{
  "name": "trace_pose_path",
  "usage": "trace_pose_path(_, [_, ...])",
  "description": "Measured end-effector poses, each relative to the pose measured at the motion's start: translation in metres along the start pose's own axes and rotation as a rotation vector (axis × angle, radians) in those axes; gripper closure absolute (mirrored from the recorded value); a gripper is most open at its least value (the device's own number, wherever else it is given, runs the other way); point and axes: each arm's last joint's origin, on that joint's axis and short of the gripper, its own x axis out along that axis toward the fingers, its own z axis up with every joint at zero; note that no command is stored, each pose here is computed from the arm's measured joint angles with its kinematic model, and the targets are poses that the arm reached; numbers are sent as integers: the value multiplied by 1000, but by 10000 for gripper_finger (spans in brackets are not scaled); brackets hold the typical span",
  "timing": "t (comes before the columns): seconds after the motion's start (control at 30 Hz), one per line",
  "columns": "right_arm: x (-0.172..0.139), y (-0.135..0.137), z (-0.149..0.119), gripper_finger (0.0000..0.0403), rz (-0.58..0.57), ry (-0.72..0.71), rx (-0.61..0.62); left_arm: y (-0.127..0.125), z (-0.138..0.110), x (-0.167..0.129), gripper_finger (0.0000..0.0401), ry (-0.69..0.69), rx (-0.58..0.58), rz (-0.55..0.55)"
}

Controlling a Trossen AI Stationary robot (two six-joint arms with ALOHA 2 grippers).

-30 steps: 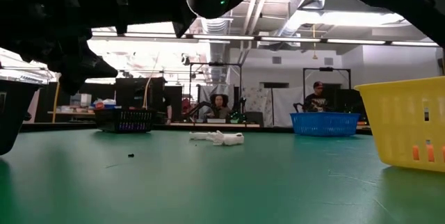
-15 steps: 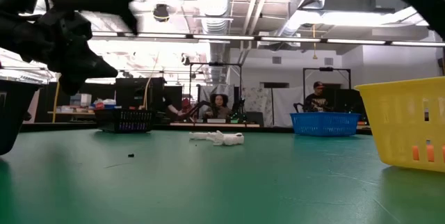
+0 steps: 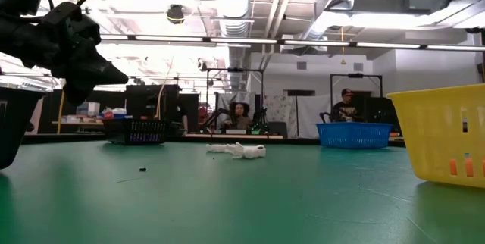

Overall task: Sort Halloween decoration
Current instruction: Put the white skeleton toy into the bottom black basket

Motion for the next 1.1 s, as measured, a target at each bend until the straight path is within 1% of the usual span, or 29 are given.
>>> trace_pose_path(0.1, [-27,-6,-24,284,-39,-67,56,0,0,0,401,0,0,0])
trace_pose_path(0.17, [-36,-8,-42,284,-55,-110,91,0,0,0,401,2,-2,2])
trace_pose_path(0.27, [-37,-7,-69,284,-65,-164,129,0,0,0,401,3,-9,3])
trace_pose_path(0.4, [-29,-7,-100,284,-79,-234,180,0,0,0,401,6,-9,5])
trace_pose_path(0.47, [-20,-6,-113,284,-82,-252,183,0,0,0,401,6,-9,5])
trace_pose_path(0.6, [10,-4,-132,284,-82,-286,180,0,0,0,401,2,23,12])
trace_pose_path(0.83, [65,-5,-152,285,-90,-415,178,1,0,0,401,-12,-10,32])
trace_pose_path(0.93, [86,-10,-157,285,-99,-479,214,1,1,0,401,-17,-6,41])
trace_pose_path(1.1, [120,-21,-161,283,-117,-433,260,2,1,0,401,-38,-6,67])
